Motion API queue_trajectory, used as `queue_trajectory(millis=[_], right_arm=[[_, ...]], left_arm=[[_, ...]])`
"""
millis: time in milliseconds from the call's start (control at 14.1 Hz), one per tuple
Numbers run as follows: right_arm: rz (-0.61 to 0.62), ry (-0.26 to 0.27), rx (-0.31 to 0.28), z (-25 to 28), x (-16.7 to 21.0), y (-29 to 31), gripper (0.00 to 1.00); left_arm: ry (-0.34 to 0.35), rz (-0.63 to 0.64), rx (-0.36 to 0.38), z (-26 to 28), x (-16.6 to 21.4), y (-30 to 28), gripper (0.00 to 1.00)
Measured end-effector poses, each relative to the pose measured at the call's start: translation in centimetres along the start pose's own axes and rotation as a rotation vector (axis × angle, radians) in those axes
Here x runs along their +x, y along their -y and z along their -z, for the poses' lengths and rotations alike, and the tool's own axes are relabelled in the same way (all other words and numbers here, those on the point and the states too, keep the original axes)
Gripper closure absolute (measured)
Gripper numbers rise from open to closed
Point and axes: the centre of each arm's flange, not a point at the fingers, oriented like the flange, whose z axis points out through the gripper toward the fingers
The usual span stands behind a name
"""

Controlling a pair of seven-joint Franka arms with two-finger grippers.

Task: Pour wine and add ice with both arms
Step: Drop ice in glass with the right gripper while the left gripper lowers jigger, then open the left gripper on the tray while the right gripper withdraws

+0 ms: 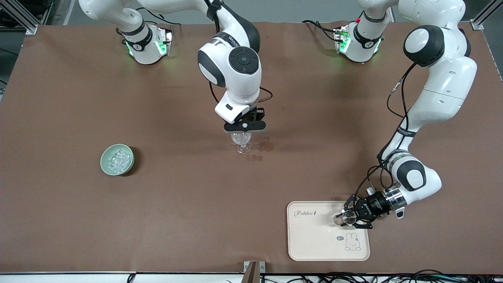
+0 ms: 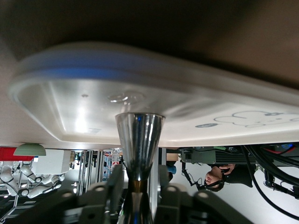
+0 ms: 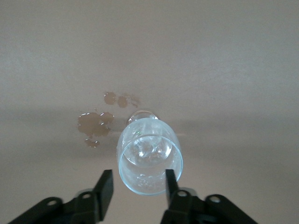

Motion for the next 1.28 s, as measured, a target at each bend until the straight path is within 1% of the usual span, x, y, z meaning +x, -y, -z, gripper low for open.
queue_trajectory(millis=[71,142,284,355,426,497,639,780,922,1064,1135,1277], right_arm=[[-0.003,-0.001,-0.001,0.0,0.1,-0.1,0.29],[-0.006,-0.003,-0.002,0.0,0.3,-0.3,0.19],[-0.022,-0.011,-0.004,0.3,1.0,-1.1,0.0],[-0.04,-0.024,0.0,1.1,1.7,-2.1,0.0],[-0.067,-0.041,0.01,2.3,2.8,-3.6,0.0],[-0.102,-0.062,0.024,4.1,4.1,-5.7,0.0],[-0.183,-0.098,0.05,8.0,6.5,-11.2,0.0],[-0.264,-0.097,0.048,10.7,8.0,-17.2,0.0],[-0.309,-0.088,0.041,11.6,8.8,-22.7,0.0],[-0.303,-0.066,0.027,11.4,8.6,-27.9,0.0],[-0.304,-0.049,0.02,11.0,8.1,-30.6,0.0],[-0.319,-0.022,0.011,10.3,6.9,-35.5,0.0]], left_arm=[[0.0,0.0,0.001,0.0,0.0,0.0,0.45],[0.0,0.0,0.0,0.0,0.0,0.0,0.34],[0.0,-0.002,-0.001,0.0,0.0,0.0,0.16],[0.001,-0.008,-0.005,0.2,-0.1,-0.2,0.05],[-0.003,-0.019,-0.009,0.7,-0.2,-0.5,0.0],[-0.018,-0.049,0.003,1.5,-0.4,-0.9,0.0],[-0.074,-0.152,0.088,3.9,-0.5,-1.7,0.0],[-0.148,-0.256,0.183,7.1,-0.9,-2.6,0.0],[-0.221,-0.355,0.279,9.4,-2.6,-2.9,0.0],[-0.291,-0.452,0.394,10.9,-5.5,-2.5,0.0],[-0.322,-0.499,0.438,11.5,-7.6,-2.3,0.0],[-0.386,-0.596,0.503,12.9,-12.7,-1.7,0.0]])
